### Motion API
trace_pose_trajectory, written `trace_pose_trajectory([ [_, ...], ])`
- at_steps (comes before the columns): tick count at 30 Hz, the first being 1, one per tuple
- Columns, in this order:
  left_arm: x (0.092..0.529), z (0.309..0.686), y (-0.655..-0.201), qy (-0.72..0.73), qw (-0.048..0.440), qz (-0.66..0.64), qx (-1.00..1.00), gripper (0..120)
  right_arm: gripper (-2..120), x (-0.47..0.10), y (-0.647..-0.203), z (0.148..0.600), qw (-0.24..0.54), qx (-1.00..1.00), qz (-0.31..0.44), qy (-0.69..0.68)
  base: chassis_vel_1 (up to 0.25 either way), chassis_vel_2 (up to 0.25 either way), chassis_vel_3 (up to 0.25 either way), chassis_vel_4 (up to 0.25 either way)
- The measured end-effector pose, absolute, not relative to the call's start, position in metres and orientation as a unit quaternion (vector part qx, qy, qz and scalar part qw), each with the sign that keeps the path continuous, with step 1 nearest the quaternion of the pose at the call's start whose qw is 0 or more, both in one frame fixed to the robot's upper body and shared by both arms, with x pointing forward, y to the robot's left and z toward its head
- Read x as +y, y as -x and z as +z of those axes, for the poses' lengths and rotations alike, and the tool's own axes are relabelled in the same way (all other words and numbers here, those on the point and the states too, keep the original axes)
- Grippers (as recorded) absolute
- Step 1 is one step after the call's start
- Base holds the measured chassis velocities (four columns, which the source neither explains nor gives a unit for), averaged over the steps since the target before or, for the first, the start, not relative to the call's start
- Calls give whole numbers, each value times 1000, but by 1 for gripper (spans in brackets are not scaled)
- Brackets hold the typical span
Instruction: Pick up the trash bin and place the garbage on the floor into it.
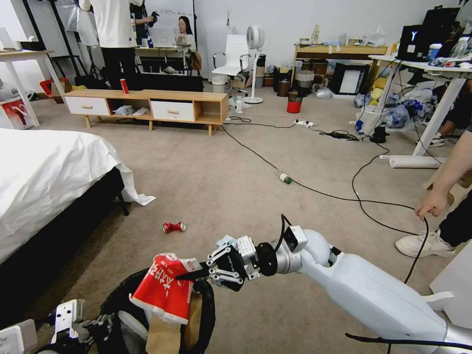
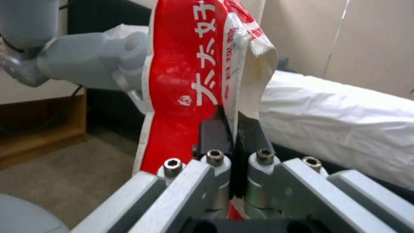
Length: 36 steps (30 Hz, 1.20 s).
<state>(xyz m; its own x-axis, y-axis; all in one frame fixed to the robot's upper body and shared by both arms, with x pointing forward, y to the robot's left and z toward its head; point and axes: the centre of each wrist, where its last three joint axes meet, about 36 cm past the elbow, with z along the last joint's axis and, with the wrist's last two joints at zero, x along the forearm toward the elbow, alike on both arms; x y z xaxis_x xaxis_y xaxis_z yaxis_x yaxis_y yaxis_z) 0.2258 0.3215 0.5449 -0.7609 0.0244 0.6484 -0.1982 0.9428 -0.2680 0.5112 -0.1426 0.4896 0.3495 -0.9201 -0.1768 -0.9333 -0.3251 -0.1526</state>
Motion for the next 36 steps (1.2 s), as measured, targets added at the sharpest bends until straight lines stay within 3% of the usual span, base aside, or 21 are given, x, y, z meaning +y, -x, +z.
trace_pose_trajectory([
  [23,319,540,-223,-42,359,172,-916,4,0,-122,-518,464,73,559,-24,826,0,0,0,0],
  [26,320,542,-223,-45,362,174,-915,4,16,-124,-523,463,75,558,-61,824,0,0,0,0],
  [29,321,542,-223,-45,362,173,-915,4,20,-125,-524,464,75,558,-65,824,0,0,0,0],
  [31,321,542,-222,-47,365,173,-913,4,34,-127,-525,463,72,559,-74,823,0,0,0,0],
  [35,321,541,-221,-48,368,175,-912,4,44,-128,-527,461,70,564,-87,818,0,0,0,0],
  [36,321,540,-221,-49,370,175,-911,4,50,-129,-529,458,70,565,-95,817,0,0,0,0],
])
